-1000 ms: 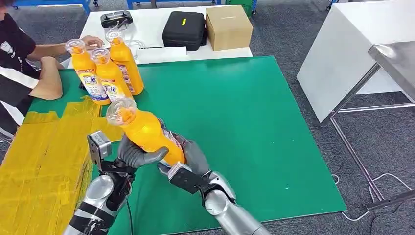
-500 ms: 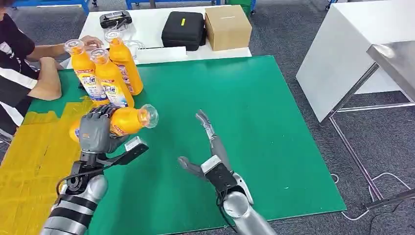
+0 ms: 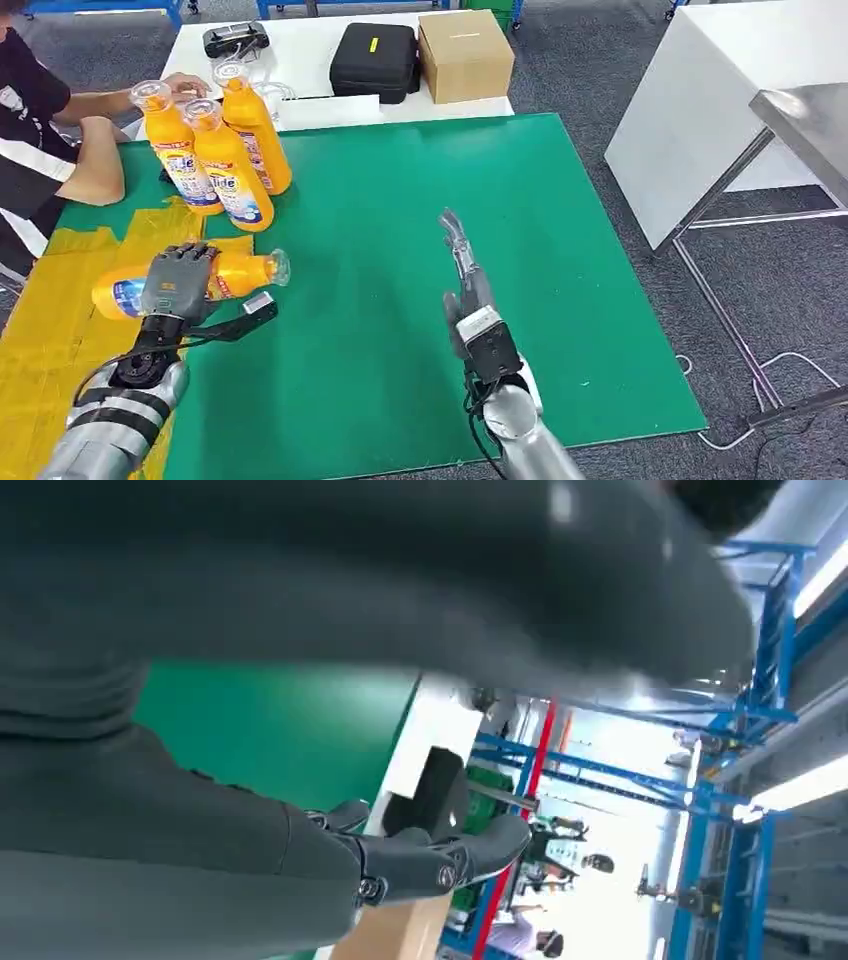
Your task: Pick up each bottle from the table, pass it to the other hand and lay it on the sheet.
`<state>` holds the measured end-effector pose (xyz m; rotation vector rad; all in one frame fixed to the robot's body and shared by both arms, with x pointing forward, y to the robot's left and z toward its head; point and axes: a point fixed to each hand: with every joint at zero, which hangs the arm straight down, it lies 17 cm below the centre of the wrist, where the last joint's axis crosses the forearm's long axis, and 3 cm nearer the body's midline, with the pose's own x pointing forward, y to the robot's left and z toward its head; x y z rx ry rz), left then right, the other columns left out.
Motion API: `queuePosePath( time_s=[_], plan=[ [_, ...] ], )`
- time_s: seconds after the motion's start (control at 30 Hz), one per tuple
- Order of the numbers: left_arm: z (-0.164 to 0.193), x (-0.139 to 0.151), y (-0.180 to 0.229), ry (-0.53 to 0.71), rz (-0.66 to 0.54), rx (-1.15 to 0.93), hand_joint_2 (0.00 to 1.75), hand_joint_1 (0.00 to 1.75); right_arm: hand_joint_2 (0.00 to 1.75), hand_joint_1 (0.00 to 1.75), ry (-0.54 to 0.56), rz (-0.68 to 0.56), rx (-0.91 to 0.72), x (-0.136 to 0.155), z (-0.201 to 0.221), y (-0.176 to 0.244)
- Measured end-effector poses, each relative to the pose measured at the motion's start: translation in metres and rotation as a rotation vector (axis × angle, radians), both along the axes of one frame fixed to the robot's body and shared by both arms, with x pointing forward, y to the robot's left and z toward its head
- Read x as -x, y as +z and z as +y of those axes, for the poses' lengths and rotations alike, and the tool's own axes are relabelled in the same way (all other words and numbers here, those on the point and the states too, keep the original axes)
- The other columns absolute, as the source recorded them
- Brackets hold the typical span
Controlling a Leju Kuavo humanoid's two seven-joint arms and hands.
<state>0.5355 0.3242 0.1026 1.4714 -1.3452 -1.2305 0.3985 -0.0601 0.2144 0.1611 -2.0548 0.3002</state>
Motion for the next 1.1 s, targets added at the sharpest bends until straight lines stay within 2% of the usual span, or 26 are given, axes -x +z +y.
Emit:
queuePosePath(
  time_s=[0.17, 0.2, 0.23, 0.27, 0.3, 0.33, 0.53, 1.1],
  plan=[
    [0.055, 0.008, -0.041, 0.141, 0.105, -0.029, 1.75, 1.75, 0.00, 0.00, -0.010, 0.016, -0.008, -0.003, -0.007, -0.002],
    [0.062, 0.011, -0.044, 0.159, 0.104, -0.032, 1.75, 1.55, 0.00, 0.00, -0.011, 0.019, -0.010, -0.004, -0.007, -0.003],
    [0.067, 0.011, -0.044, 0.172, 0.102, -0.031, 1.75, 0.68, 0.00, 0.00, -0.014, 0.019, -0.009, -0.004, -0.009, -0.003],
    [0.071, 0.011, -0.045, 0.186, 0.100, -0.029, 1.75, 0.10, 0.00, 0.00, -0.015, 0.020, -0.009, -0.005, -0.010, -0.003],
    [0.076, 0.012, -0.046, 0.201, 0.101, -0.026, 1.75, 0.10, 0.00, 0.00, -0.015, 0.020, -0.009, -0.005, -0.010, -0.003],
    [0.081, 0.014, -0.048, 0.217, 0.100, -0.024, 1.75, 0.00, 0.00, 0.00, -0.015, 0.021, -0.009, -0.005, -0.010, -0.004],
    [0.092, 0.018, -0.056, 0.257, 0.116, -0.006, 1.75, 0.00, 0.00, 0.00, -0.015, 0.021, -0.008, -0.005, -0.011, -0.004],
    [0.089, 0.020, -0.058, 0.233, 0.099, 0.172, 1.75, 0.00, 0.00, 0.00, -0.020, 0.031, 0.004, -0.006, -0.013, -0.008]
  ],
)
